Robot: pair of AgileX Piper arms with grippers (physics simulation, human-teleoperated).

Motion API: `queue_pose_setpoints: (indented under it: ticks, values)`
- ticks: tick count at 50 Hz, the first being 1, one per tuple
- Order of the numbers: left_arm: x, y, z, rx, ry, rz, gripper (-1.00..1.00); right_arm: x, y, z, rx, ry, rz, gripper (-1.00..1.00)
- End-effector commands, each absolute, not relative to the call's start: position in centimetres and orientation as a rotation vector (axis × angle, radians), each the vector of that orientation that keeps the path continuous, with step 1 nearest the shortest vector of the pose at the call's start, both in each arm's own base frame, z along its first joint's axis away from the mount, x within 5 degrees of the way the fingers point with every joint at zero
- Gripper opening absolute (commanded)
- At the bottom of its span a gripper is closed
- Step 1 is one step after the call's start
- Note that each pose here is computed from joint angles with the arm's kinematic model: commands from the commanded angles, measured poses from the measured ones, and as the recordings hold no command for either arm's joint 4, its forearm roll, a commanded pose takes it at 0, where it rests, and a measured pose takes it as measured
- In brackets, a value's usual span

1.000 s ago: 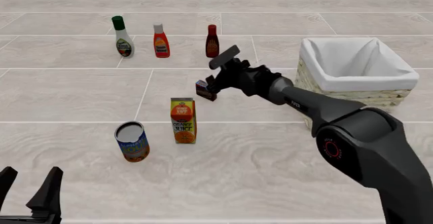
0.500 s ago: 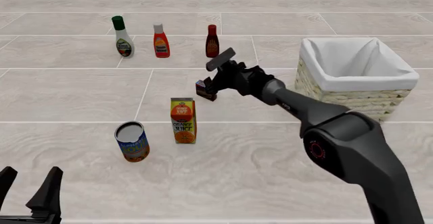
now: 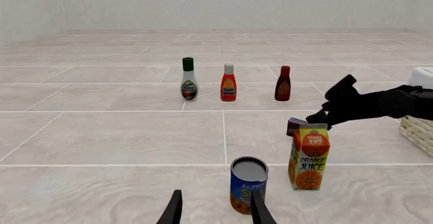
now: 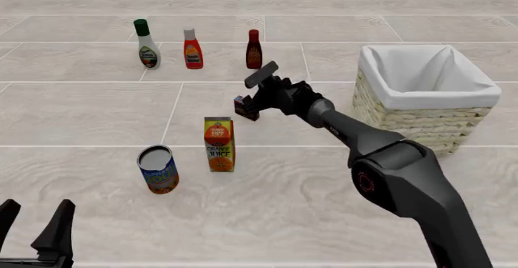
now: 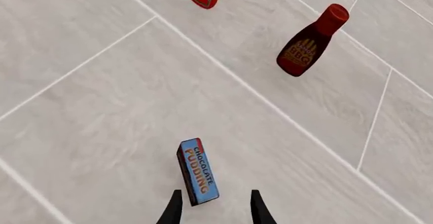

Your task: Pick the chocolate pudding and place it in the basket.

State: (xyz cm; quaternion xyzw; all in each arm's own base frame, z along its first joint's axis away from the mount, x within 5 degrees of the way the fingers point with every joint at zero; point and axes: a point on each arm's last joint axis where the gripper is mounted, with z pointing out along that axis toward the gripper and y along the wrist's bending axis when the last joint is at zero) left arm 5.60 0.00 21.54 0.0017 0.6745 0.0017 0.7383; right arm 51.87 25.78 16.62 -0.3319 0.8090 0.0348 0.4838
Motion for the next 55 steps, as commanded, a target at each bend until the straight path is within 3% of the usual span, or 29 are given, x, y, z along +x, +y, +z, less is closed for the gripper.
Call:
queue_pose_setpoints:
  ticks: [1,55]
  values:
    - [5.6,0.0,21.5,0.004,1.480,0.004,1.00,52.6,25.9,16.2,-0.822,1.975,0.074,1.00]
    - [5.6,0.0,21.5,0.004,1.480,0.004,1.00,53.2,27.7,12.5,-0.855,2.152,0.103,1.00]
